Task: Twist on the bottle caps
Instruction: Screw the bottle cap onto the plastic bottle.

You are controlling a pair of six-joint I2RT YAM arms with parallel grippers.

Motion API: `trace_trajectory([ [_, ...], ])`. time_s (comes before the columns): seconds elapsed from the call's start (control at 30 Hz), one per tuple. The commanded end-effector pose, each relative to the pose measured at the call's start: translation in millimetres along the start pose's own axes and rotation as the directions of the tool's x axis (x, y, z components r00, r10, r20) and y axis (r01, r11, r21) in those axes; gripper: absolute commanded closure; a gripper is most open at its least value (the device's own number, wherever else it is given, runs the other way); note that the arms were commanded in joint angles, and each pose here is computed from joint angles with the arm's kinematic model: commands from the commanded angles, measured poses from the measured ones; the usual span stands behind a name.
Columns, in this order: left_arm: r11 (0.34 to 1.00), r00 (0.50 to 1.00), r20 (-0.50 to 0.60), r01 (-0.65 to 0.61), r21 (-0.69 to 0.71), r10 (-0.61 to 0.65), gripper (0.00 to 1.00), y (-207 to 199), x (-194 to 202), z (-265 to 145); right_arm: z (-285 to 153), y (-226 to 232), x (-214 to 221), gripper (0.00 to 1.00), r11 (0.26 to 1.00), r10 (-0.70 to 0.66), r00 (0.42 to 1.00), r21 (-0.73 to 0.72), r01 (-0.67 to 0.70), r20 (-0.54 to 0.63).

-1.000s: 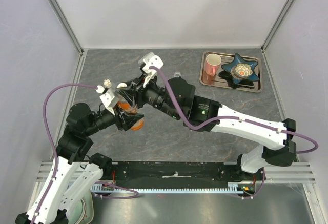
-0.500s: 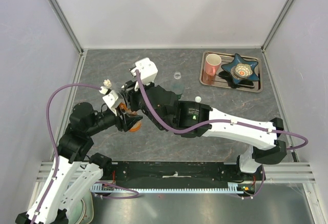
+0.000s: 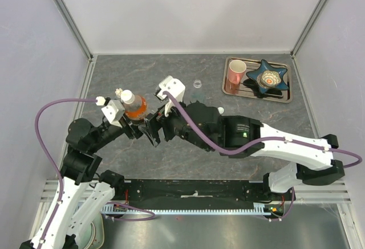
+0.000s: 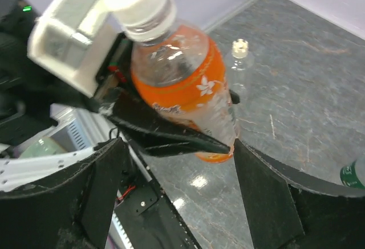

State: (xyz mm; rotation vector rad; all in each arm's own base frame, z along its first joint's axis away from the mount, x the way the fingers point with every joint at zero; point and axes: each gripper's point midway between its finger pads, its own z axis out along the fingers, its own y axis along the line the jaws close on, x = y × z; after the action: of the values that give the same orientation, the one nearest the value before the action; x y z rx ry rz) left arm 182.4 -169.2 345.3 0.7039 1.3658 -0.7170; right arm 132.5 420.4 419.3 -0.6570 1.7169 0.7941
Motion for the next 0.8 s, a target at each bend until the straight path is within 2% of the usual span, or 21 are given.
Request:
trace_trajectory([
  [0.0, 0.997, 0.998, 0.064, -0.030, 0.078, 0.025, 0.98, -14, -20, 0, -33, 18, -28, 0.18, 0.981, -0.046, 0.997, -0.184, 0.057, 0.062],
  [0.07, 0.988, 0.999, 0.043, -0.022, 0.153, 0.015, 0.98, -26, -15, -1, -52, 29, -43, 0.18, 0.935, -0.101, 0.990, -0.331, 0.130, 0.103],
  [0.1, 0.962, 0.999, 0.032, -0.024, 0.273, 0.015, 0.98, -47, -12, -5, -61, 37, -46, 0.18, 0.896, -0.128, 0.985, -0.411, 0.166, 0.118],
  [0.13, 0.945, 1.000, 0.022, -0.015, 0.328, 0.008, 0.98, -56, -9, -8, -66, 34, -55, 0.17, 0.878, -0.137, 0.980, -0.441, 0.186, 0.142],
  [0.17, 0.925, 1.000, 0.011, -0.003, 0.381, -0.001, 0.98, -64, -7, -10, -80, 44, -57, 0.17, 0.815, -0.162, 0.972, -0.533, 0.228, 0.168],
  [0.2, 0.866, 1.000, -0.003, 0.007, 0.499, -0.006, 0.98, -85, -2, -20, -86, 45, -61, 0.15, 0.784, -0.172, 0.968, -0.569, 0.247, 0.183],
  [0.27, 0.787, 0.999, -0.028, 0.034, 0.616, -0.022, 0.98, -105, 1, -34, -86, 38, -66, 0.16, 0.755, -0.178, 0.965, -0.602, 0.259, 0.192],
  [0.37, 0.708, 0.998, -0.053, 0.061, 0.703, -0.033, 0.98, -121, 7, -48, -78, 28, -72, 0.15, 0.736, -0.178, 0.965, -0.625, 0.260, 0.192],
  [0.4, 0.694, 0.997, -0.061, 0.069, 0.717, -0.037, 0.98, -123, 9, -50, -86, 36, -75, 0.14, 0.688, -0.175, 0.963, -0.674, 0.269, 0.206],
  [0.47, 0.669, 0.997, -0.070, 0.079, 0.739, -0.040, 0.98, -127, 10, -55, -78, 38, -72, 0.13, 0.658, -0.179, 0.965, -0.705, 0.263, 0.193],
  [0.5, 0.663, 0.996, -0.077, 0.086, 0.744, -0.044, 0.98, -128, 12, -55, -85, 47, -72, 0.13, 0.600, -0.177, 0.964, -0.754, 0.267, 0.200],
  [0.67, 0.638, 0.994, -0.092, 0.104, 0.763, -0.052, 0.98, -131, 14, -59, -71, 59, -62, 0.12, 0.502, -0.175, 0.968, -0.830, 0.243, 0.178],
  [0.77, 0.646, 0.994, -0.093, 0.105, 0.756, -0.053, 0.98, -129, 15, -57, -66, 67, -62, 0.13, 0.456, -0.159, 0.972, -0.861, 0.226, 0.171],
])
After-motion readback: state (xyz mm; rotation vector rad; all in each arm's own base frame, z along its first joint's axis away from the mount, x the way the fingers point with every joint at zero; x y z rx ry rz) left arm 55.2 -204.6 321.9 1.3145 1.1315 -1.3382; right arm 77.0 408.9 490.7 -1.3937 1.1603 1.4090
